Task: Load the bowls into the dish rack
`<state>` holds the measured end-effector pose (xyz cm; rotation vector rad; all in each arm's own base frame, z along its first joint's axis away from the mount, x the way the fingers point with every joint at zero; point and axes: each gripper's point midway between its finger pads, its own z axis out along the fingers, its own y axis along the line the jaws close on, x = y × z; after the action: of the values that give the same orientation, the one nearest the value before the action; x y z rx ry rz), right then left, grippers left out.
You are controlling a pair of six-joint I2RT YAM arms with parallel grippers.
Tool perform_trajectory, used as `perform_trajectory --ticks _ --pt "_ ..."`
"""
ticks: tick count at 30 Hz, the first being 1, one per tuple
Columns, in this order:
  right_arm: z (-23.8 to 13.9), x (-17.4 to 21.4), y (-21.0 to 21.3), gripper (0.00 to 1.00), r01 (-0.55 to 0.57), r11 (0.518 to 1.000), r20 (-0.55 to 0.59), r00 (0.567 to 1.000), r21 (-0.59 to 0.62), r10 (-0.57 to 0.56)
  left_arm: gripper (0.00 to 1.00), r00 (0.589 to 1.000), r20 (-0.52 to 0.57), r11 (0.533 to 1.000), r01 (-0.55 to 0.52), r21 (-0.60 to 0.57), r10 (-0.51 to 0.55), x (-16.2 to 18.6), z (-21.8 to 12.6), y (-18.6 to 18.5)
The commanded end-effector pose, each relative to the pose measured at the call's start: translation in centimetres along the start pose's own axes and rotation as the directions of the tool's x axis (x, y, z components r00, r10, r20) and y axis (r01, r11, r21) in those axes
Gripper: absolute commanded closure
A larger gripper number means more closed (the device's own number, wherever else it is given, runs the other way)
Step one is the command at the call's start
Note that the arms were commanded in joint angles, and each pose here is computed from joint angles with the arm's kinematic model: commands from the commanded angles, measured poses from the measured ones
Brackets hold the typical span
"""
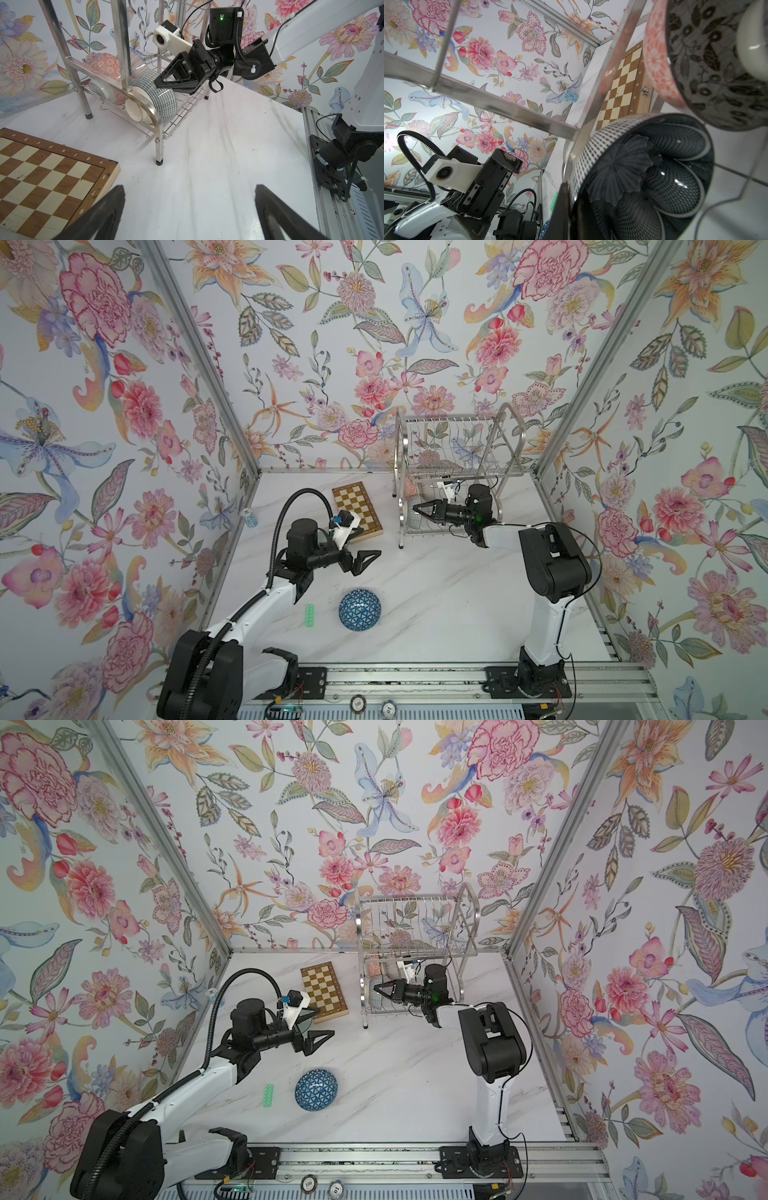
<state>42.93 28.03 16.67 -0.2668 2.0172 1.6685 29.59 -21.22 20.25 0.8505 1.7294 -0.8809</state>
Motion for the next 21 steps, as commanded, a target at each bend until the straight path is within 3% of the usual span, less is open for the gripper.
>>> perform_trajectory --ticks 1,21 --pt "-0.2 0.5 -1.3 1.0 -0.018 0.997 -0.01 1.0 0.07 0.018 0.01 1.0 0.013 1.0 -0.002 -0.02 0.003 -0.2 0.0 0.6" --pt "-1.5 -0.1 -1.5 1.0 -0.02 0.999 0.009 1.0 0.05 0.019 0.01 1.0 0.025 1.0 0.001 -0.018 -0.001 -0.5 -0.1 0.5"
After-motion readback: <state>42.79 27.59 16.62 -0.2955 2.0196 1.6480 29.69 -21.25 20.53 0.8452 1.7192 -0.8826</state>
